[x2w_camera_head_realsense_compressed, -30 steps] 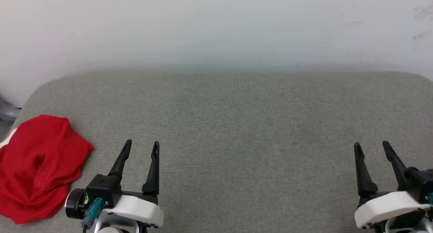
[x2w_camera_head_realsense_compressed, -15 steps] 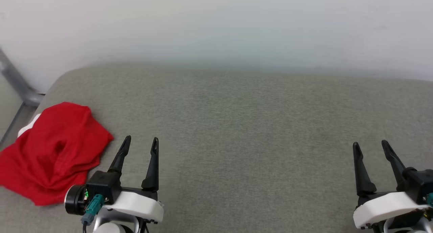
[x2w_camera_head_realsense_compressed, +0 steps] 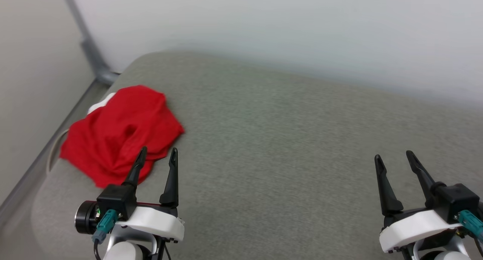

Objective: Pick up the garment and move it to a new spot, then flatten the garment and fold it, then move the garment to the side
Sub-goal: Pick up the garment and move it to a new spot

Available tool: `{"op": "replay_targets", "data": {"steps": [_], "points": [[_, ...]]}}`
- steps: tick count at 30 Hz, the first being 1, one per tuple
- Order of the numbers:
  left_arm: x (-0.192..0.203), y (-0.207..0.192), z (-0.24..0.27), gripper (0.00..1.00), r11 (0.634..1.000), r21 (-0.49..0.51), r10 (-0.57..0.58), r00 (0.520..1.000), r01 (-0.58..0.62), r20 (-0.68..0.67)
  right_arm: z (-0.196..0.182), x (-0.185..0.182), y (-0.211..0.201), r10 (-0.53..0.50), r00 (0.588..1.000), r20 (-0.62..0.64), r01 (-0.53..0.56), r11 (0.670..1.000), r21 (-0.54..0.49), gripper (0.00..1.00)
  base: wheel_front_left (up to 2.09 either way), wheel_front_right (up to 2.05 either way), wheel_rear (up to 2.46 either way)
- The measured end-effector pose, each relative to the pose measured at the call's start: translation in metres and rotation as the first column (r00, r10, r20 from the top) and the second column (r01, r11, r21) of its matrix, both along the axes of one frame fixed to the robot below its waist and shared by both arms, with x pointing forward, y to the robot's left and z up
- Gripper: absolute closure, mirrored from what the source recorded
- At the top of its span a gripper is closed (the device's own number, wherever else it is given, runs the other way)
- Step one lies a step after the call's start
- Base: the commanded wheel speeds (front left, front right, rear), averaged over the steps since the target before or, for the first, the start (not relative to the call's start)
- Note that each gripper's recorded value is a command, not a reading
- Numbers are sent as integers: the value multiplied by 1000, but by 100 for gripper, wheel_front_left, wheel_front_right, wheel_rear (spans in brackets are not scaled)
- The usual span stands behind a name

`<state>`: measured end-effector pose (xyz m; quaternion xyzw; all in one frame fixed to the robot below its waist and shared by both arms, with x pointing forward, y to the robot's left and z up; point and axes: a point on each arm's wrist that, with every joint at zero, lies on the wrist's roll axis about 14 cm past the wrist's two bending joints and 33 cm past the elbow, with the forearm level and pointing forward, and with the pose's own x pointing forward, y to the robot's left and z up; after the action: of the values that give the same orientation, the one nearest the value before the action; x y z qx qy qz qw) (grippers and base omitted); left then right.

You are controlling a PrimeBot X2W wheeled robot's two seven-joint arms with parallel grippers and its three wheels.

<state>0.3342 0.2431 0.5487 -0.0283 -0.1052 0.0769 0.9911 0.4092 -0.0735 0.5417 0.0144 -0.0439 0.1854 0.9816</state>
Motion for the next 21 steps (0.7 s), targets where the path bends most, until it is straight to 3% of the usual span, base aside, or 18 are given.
{"op": "replay_targets", "data": {"steps": [15, 21], "points": [[-67, 69, -1, 0, 964, 10, 266, 964, -266, -11, 10, 3, 110, 293, 955, 35, -294, 956, 20, 0, 0, 0, 0], [-73, 76, -1, 0, 954, 14, 299, 954, -299, -15, 12, 4, 127, 335, 941, 41, -336, 941, 29, 0, 0, 0, 0]]}}
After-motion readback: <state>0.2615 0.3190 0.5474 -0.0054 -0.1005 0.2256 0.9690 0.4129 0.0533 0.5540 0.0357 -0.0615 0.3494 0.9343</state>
